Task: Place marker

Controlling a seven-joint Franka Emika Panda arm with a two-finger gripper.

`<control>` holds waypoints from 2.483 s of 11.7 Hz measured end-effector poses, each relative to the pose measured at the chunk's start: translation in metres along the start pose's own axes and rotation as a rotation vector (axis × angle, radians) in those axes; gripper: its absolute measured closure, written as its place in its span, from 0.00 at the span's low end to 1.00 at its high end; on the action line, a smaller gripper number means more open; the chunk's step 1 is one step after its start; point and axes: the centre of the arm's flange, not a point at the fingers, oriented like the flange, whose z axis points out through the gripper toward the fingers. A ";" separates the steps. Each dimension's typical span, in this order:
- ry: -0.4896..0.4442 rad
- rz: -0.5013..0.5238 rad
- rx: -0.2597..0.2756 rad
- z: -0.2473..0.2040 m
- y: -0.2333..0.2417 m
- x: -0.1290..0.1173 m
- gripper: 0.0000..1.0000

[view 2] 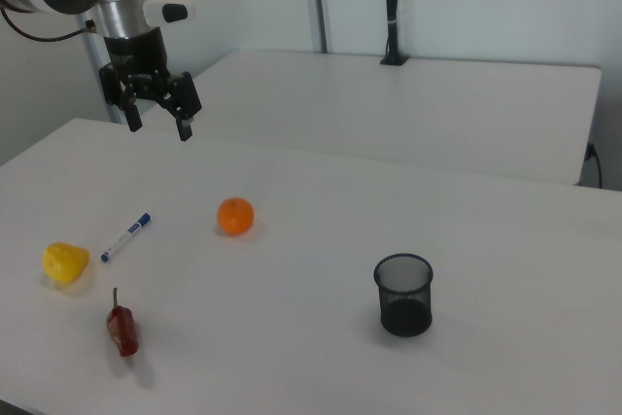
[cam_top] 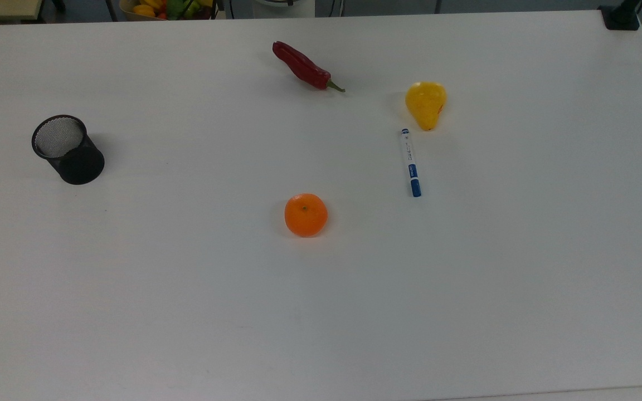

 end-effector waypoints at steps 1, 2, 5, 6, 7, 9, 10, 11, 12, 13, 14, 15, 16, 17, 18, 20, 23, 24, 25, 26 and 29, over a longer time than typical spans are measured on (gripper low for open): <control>0.000 0.000 0.000 0.000 0.000 0.000 0.00; 0.000 -0.002 0.000 0.000 -0.001 0.000 0.00; -0.005 -0.051 0.003 0.003 -0.029 0.001 0.00; -0.010 -0.065 0.004 0.005 -0.046 0.002 0.00; -0.007 -0.072 0.004 0.008 -0.057 0.004 0.00; 0.026 -0.082 0.006 0.017 -0.090 0.014 0.00; 0.038 -0.070 0.008 0.023 -0.100 0.019 0.00; 0.054 -0.049 0.012 0.036 -0.114 0.028 0.00; 0.061 -0.037 0.015 0.051 -0.126 0.036 0.00; 0.067 -0.034 0.018 0.062 -0.135 0.040 0.00; 0.077 -0.024 0.024 0.079 -0.149 0.044 0.00; 0.079 -0.011 0.030 0.096 -0.163 0.047 0.00; 0.077 -0.007 0.027 0.113 -0.176 0.050 0.00; 0.075 0.004 0.019 0.130 -0.186 0.053 0.00; 0.065 0.009 0.016 0.147 -0.194 0.057 0.00; 0.042 -0.009 -0.005 0.181 -0.212 0.060 0.00; 0.013 -0.031 -0.031 0.218 -0.221 0.064 0.02; 0.008 -0.042 -0.034 0.229 -0.226 0.064 0.11; 0.005 -0.051 -0.032 0.240 -0.231 0.065 0.12; 0.000 -0.059 -0.032 0.249 -0.235 0.065 0.21; 0.006 -0.069 -0.043 0.274 -0.246 0.066 0.30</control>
